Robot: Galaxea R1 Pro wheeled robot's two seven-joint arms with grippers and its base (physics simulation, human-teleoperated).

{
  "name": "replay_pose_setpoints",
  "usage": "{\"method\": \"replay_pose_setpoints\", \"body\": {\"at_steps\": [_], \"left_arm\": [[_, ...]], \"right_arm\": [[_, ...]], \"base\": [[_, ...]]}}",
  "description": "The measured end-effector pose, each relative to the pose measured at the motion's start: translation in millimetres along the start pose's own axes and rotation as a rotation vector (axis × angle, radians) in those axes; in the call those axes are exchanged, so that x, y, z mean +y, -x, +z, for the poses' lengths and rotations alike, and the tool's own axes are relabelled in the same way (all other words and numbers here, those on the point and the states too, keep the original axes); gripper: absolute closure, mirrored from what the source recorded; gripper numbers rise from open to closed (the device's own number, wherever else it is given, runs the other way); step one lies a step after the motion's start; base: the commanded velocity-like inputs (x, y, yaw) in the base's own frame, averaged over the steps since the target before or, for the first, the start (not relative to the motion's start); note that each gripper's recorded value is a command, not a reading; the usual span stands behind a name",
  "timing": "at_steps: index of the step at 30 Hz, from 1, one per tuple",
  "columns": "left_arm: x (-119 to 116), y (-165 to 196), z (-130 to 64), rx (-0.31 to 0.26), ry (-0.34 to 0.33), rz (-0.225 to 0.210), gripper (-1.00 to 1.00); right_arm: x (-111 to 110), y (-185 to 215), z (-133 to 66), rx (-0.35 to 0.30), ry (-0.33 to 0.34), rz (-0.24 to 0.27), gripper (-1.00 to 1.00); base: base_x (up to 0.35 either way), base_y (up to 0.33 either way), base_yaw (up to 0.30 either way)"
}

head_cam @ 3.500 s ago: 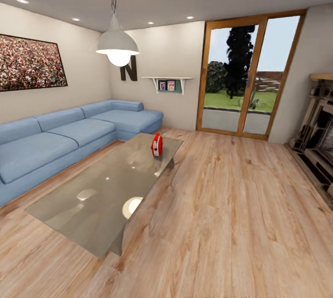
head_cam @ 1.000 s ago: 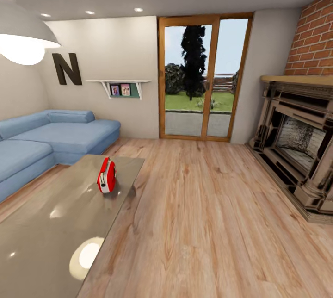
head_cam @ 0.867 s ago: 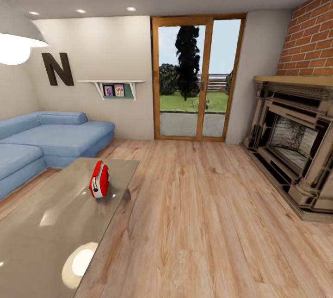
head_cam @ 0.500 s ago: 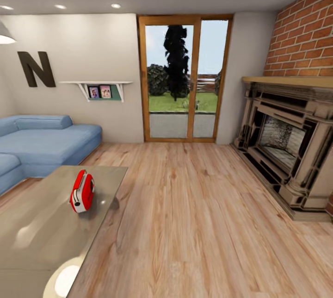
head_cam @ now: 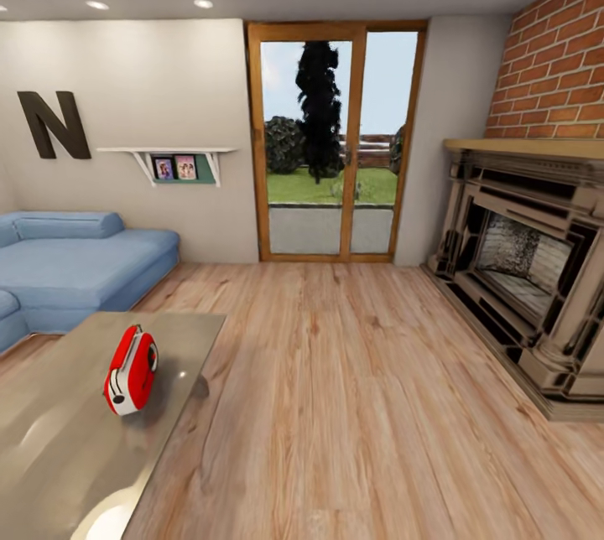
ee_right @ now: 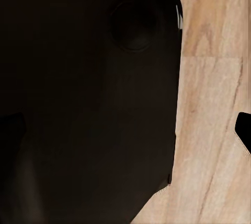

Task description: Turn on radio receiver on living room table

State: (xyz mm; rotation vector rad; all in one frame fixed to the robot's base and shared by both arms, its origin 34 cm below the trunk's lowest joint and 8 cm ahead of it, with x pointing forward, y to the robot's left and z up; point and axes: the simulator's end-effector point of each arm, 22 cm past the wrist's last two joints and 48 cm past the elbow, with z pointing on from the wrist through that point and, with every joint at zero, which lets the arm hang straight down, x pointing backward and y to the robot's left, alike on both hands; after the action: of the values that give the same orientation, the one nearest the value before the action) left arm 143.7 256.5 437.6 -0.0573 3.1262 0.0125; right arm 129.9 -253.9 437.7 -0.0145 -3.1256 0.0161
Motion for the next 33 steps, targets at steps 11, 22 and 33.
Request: {"method": "replay_pose_setpoints", "body": {"at_steps": [11, 22, 33], "left_arm": [[0.0, 0.0, 0.0, 0.0, 0.0, 0.0, -1.0], [-0.2, 0.0, 0.0, 0.0, 0.0, 0.0, -1.0], [-0.1, 0.0, 0.0, 0.0, 0.0, 0.0, -1.0]], "right_arm": [[0.4, 0.0, 0.0, 0.0, 0.001, 0.0, -1.0], [0.7, 0.0, 0.0, 0.0, 0.001, 0.0, -1.0], [0.7, 0.0, 0.0, 0.0, 0.001, 0.0, -1.0]], "base": [[0.324, 0.0, 0.0], [0.324, 0.0, 0.0], [0.324, 0.0, 0.0]]}}
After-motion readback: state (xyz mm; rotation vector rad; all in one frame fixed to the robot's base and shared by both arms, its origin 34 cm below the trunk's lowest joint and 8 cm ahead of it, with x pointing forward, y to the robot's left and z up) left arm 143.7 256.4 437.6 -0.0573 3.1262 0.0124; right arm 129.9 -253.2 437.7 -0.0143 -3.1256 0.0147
